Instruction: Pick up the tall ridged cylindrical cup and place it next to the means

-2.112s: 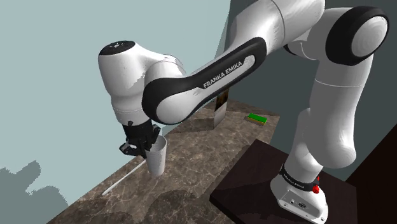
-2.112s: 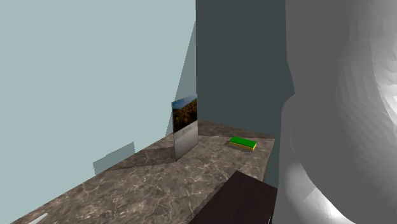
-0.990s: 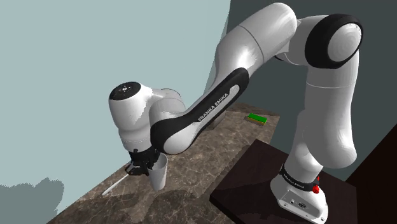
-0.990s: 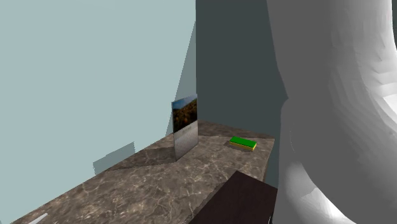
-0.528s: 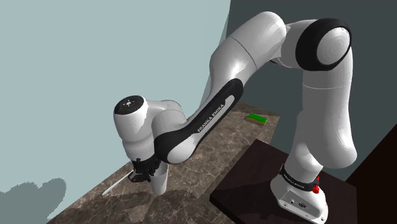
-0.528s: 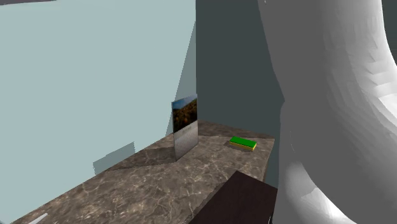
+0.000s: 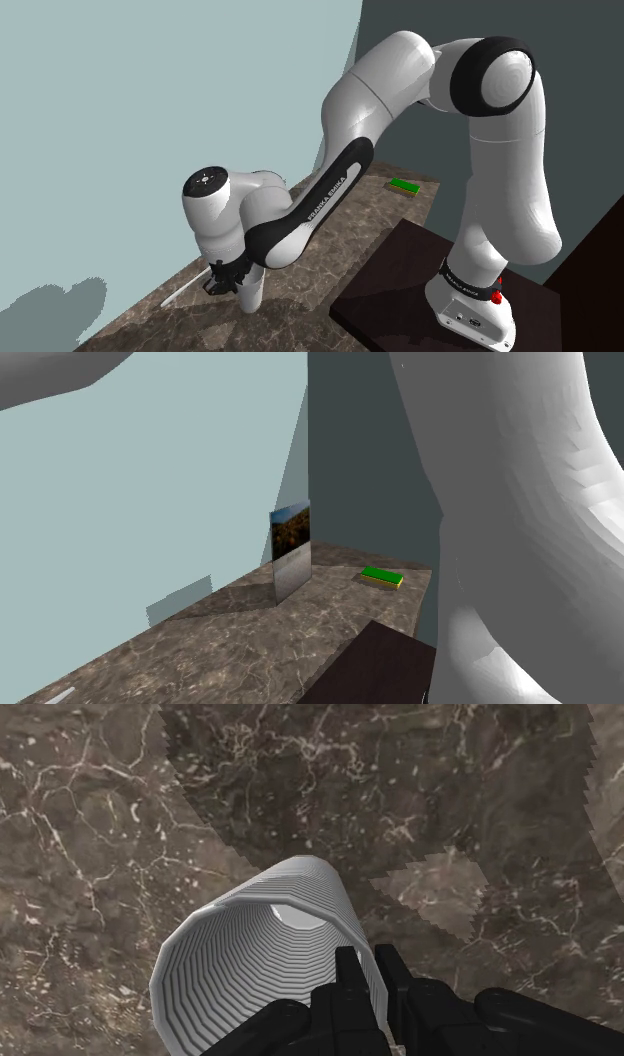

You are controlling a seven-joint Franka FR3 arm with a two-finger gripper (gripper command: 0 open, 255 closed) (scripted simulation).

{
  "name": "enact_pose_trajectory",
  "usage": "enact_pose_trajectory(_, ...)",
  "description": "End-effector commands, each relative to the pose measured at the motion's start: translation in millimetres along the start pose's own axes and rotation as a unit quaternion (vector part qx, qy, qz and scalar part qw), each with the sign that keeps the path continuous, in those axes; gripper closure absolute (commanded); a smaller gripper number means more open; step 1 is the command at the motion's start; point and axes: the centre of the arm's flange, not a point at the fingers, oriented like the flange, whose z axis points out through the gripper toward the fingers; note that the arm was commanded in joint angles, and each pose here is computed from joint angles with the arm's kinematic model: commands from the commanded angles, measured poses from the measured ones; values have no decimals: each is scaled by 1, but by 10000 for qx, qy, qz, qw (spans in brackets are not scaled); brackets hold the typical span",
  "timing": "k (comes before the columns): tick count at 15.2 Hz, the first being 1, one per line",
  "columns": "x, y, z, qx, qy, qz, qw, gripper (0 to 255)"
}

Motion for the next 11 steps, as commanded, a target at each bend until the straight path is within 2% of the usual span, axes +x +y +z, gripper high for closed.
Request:
enact_pose_trajectory(1, 0, 0, 0, 1, 2, 0, 10000, 255)
enact_pose_trajectory(4, 0, 0, 0, 1, 2, 0, 10000, 255)
enact_pose_trajectory(5, 0, 0, 0, 1, 2, 0, 10000, 0)
enact_pose_trajectory(10, 0, 0, 0, 1, 2, 0, 10000, 0)
enact_pose_trajectory(11, 0, 0, -13, 1, 2, 0, 10000, 0)
